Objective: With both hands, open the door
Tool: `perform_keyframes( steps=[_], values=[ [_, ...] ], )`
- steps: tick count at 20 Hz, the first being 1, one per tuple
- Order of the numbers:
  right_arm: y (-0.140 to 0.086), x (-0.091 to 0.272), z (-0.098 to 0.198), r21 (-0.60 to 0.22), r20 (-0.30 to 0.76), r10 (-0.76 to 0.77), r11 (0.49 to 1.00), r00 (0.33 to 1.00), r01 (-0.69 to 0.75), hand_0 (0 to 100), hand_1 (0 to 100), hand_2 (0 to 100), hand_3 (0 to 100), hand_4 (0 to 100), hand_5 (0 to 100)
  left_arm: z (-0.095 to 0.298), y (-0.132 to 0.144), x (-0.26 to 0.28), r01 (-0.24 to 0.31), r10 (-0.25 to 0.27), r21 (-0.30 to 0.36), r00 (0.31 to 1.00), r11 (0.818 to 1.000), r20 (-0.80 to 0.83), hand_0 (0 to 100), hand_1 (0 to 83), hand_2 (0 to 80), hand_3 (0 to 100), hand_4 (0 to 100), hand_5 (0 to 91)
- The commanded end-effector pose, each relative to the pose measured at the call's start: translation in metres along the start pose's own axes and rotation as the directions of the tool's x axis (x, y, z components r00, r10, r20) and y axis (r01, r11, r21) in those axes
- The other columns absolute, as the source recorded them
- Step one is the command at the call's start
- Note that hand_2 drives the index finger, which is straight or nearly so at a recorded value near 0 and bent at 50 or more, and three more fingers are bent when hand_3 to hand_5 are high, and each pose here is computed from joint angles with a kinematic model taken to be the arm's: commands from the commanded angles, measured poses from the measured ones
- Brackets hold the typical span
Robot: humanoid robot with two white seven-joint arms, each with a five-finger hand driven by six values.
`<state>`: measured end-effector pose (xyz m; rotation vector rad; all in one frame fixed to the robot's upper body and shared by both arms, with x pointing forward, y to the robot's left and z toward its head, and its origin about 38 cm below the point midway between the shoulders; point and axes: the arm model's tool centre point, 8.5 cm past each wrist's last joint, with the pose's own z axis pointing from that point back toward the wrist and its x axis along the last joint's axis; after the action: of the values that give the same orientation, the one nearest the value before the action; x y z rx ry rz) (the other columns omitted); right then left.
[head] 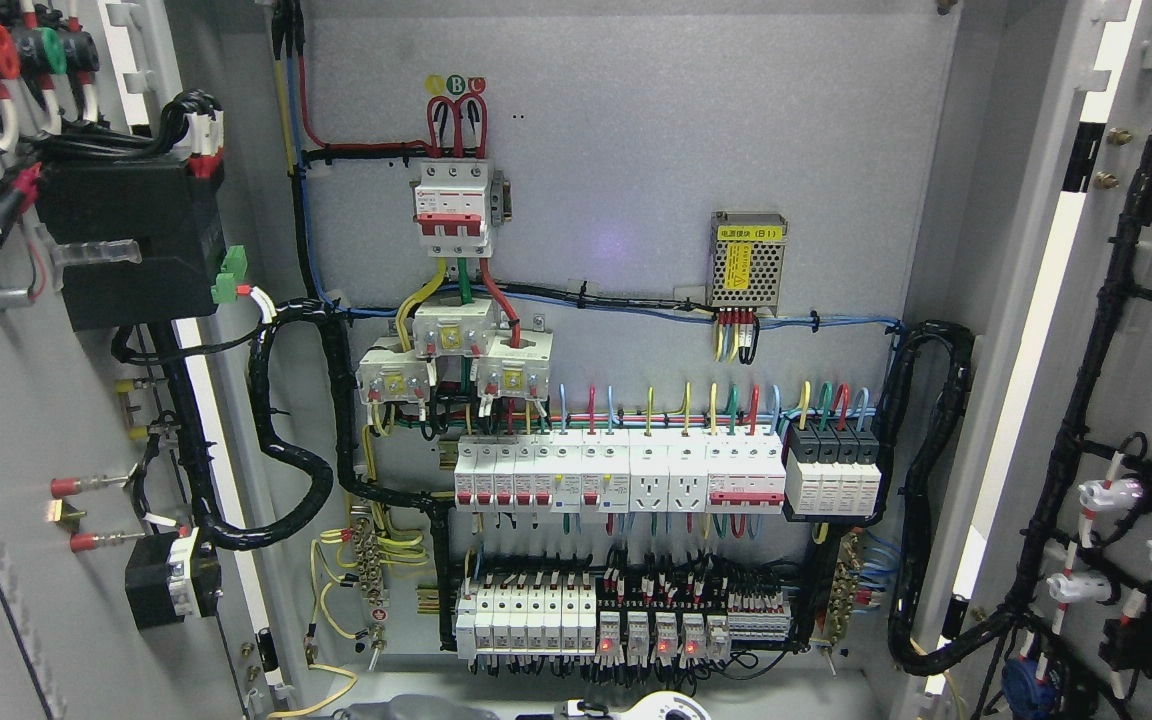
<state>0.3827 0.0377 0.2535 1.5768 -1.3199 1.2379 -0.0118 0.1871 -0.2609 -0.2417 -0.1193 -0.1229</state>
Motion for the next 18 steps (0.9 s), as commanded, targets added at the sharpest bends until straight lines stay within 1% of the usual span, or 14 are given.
perform_keyframes(
  steps=[1, 3, 6, 8, 10, 11, 12, 13, 14, 15, 17, 18],
  values=[
    [-0.025, 0.023, 0.052, -0.172, 0.101, 0.036, 0.985, 0.994, -0.018, 0, 0, 0, 0, 0, 0, 0.0, 0.001, 0.003, 0.001, -0.001, 0.002, 1.0, 1.0, 0.008, 84, 21.1, 0.0, 0, 0, 0.0],
    [-0.028, 0.025, 0.066, -0.223, 0.11, 0.057, 0.974, 0.992, -0.031, 0, 0, 0, 0, 0, 0, 0.0, 0.001, 0.003, 0.003, -0.003, 0.002, 1.0, 1.0, 0.01, 84, 21.1, 0.0, 0, 0, 0.0],
    [-0.025, 0.027, 0.084, -0.3, 0.093, 0.1, 0.951, 0.991, -0.068, 0, 0, 0, 0, 0, 0, -0.001, 0.002, 0.009, 0.008, -0.008, 0.004, 1.0, 1.0, 0.019, 84, 21.1, 0.0, 0, 0, 0.0],
    [-0.018, 0.029, 0.09, -0.315, 0.102, 0.122, 0.945, 0.987, -0.084, 0, 0, 0, 0, 0, 0, -0.001, 0.002, 0.012, 0.012, -0.012, 0.005, 1.0, 1.0, 0.029, 84, 21.1, 0.0, 0, 0, 0.0],
    [-0.009, 0.036, 0.095, -0.329, 0.118, 0.158, 0.938, 0.98, -0.111, 0, 0, 0, 0, 0, 0, -0.002, 0.007, 0.026, 0.03, -0.031, 0.018, 0.997, 0.999, 0.07, 84, 21.1, 0.0, 0, 0, 0.0],
    [-0.003, 0.041, 0.096, -0.331, 0.124, 0.188, 0.933, 0.974, -0.138, 0, 0, 0, 0, 0, 0, -0.003, 0.01, 0.037, 0.056, -0.058, 0.025, 0.993, 0.998, 0.098, 84, 21.1, 0.0, 0, 0, 0.0],
    [0.004, 0.042, 0.096, -0.33, 0.129, 0.209, 0.931, 0.969, -0.157, 0, 0, 0, 0, 0, 0, -0.003, 0.012, 0.055, 0.111, -0.115, 0.036, 0.983, 0.993, 0.143, 84, 21.1, 0.0, 0, 0, 0.0],
    [0.01, 0.041, 0.097, -0.333, 0.135, 0.217, 0.929, 0.967, -0.162, 0, 0, 0, 0, 0, 0, -0.003, 0.011, 0.077, 0.175, -0.18, 0.043, 0.964, 0.984, 0.196, 84, 21.1, 0.0, 0, 0, 0.0],
    [0.017, 0.038, 0.098, -0.336, 0.138, 0.219, 0.928, 0.966, -0.163, 0, 0, 0, 0, 0, 0, -0.002, 0.008, 0.097, 0.236, -0.241, 0.052, 0.938, 0.97, 0.248, 84, 21.1, 0.0, 0, 0, 0.0],
    [0.026, 0.032, 0.099, -0.342, 0.141, 0.217, 0.926, 0.966, -0.158, 0, 0, 0, 0, 0, 0, 0.001, -0.001, 0.119, 0.287, -0.29, 0.057, 0.906, 0.956, 0.308, 84, 21.1, 0.0, 0, 0, 0.0],
    [0.039, 0.019, 0.102, -0.362, 0.117, 0.211, 0.919, 0.97, -0.156, 0, 0, 0, 0, 0, 0, 0.009, -0.026, 0.159, 0.376, -0.361, 0.05, 0.832, 0.925, 0.421, 84, 21.1, 0.0, 0, 0, 0.0],
    [0.045, 0.013, 0.104, -0.373, 0.103, 0.218, 0.913, 0.971, -0.166, 0, 0, 0, 0, 0, 0, 0.016, -0.044, 0.173, 0.414, -0.379, 0.037, 0.791, 0.91, 0.481, 84, 21.1, 0.0, 0, 0, 0.0]
  ],
)
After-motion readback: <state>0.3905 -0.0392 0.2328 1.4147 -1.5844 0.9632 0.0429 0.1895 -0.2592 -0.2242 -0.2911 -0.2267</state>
